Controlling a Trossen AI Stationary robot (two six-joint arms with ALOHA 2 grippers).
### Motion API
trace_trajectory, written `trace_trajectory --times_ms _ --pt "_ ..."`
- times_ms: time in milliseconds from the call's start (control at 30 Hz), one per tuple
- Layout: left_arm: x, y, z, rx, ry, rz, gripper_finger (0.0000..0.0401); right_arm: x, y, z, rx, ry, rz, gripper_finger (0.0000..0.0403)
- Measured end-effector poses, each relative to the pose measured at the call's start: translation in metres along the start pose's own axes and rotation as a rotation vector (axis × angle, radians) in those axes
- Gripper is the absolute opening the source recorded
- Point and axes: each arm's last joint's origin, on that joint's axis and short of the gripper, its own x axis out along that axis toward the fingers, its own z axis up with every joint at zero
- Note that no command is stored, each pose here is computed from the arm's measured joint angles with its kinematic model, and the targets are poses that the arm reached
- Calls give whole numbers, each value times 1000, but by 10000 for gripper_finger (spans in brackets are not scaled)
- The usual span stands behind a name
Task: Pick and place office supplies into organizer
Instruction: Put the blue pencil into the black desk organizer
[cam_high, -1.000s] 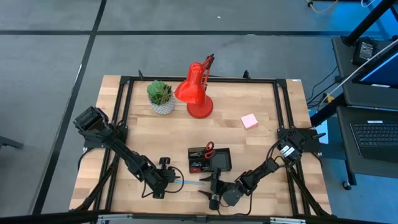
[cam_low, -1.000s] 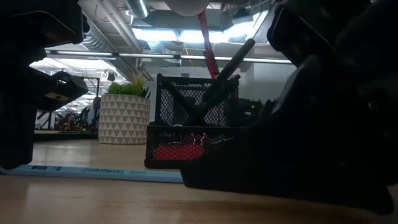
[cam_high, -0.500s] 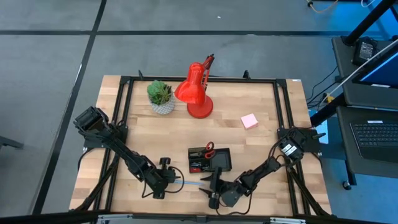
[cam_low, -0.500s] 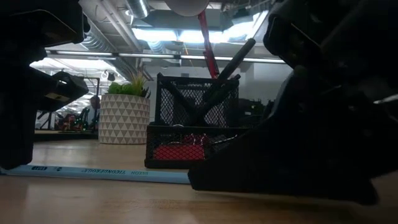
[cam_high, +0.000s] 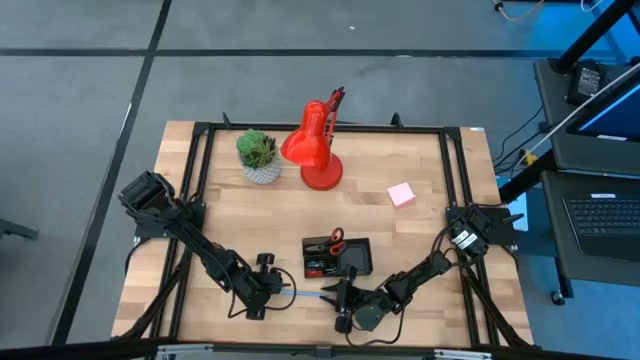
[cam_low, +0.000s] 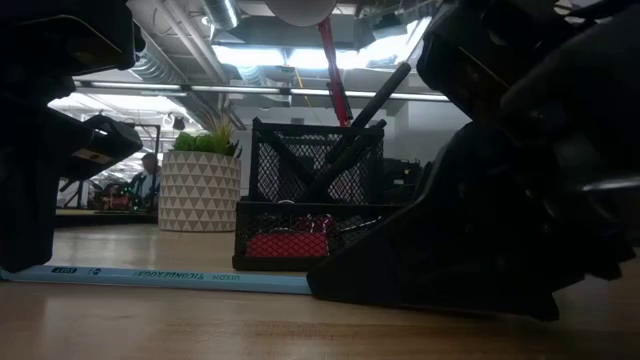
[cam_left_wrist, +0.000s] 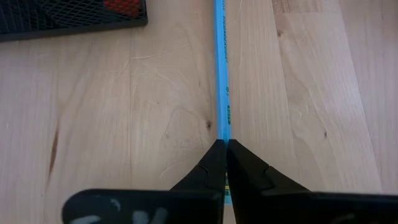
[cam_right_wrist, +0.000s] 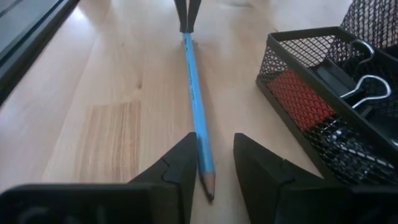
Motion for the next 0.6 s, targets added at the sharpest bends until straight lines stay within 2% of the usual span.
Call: trace_trajectory --times_ms 267,400,600 --pt "0 0 0 0 0 -2 4 0 0 -1 -14 14 4 97" --pt "0 0 0 -1 0 -1 14 0 0 -1 -15 17 8 72" --pt "1 1 0 0 3 0 55 0 0 -1 -18 24 20 21"
